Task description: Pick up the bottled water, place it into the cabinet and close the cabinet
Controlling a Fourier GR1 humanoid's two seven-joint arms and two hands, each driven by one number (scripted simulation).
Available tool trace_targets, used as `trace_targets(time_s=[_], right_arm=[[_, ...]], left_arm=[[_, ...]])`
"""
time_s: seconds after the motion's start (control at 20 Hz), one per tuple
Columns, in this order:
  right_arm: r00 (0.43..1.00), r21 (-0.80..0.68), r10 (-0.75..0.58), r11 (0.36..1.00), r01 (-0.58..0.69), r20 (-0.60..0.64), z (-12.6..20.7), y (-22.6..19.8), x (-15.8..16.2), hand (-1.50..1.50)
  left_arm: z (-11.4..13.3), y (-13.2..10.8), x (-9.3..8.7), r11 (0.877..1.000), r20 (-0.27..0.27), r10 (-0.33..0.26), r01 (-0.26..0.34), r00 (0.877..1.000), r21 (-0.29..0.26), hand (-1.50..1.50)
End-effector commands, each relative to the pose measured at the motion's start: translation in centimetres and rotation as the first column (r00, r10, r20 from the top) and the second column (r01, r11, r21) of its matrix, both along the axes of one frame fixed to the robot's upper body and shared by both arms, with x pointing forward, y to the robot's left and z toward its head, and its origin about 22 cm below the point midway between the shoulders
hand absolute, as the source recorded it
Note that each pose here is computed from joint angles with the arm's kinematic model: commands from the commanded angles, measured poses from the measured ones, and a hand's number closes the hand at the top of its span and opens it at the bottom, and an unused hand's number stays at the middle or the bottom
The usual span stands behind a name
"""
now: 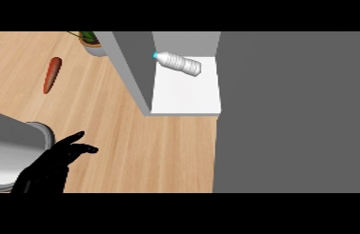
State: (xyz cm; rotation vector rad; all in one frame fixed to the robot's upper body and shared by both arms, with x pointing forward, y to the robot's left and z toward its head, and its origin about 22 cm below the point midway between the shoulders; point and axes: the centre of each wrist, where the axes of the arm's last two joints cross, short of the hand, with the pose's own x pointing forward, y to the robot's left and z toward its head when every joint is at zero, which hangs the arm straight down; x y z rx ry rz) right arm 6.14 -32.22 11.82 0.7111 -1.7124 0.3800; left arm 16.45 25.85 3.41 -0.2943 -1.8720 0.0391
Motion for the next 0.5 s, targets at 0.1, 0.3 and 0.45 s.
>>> trace_targets(time_s=[0.1, 0.3, 0.45], right_arm=[[0.975, -0.198, 0.159, 0.972, -0.127, 0.157, 6.0, 4.6, -1.0, 1.50], [0.964, -0.217, 0.212, 0.960, -0.175, 0.161, 5.9, 5.2, 0.0, 1.50], [0.951, -0.236, 0.269, 0.944, -0.229, 0.153, 6.0, 5.7, 0.5, 1.50]], left_arm=[[1.1, 3.6, -0.7, 0.998, 0.016, 0.055, -0.056, 0.998, 0.032, -1.50], [2.0, 4.6, -1.1, 0.999, 0.001, 0.035, -0.035, 0.999, 0.023, -1.50], [2.4, 5.0, -1.4, 1.000, -0.010, 0.021, -0.021, 1.000, 0.000, -1.50]])
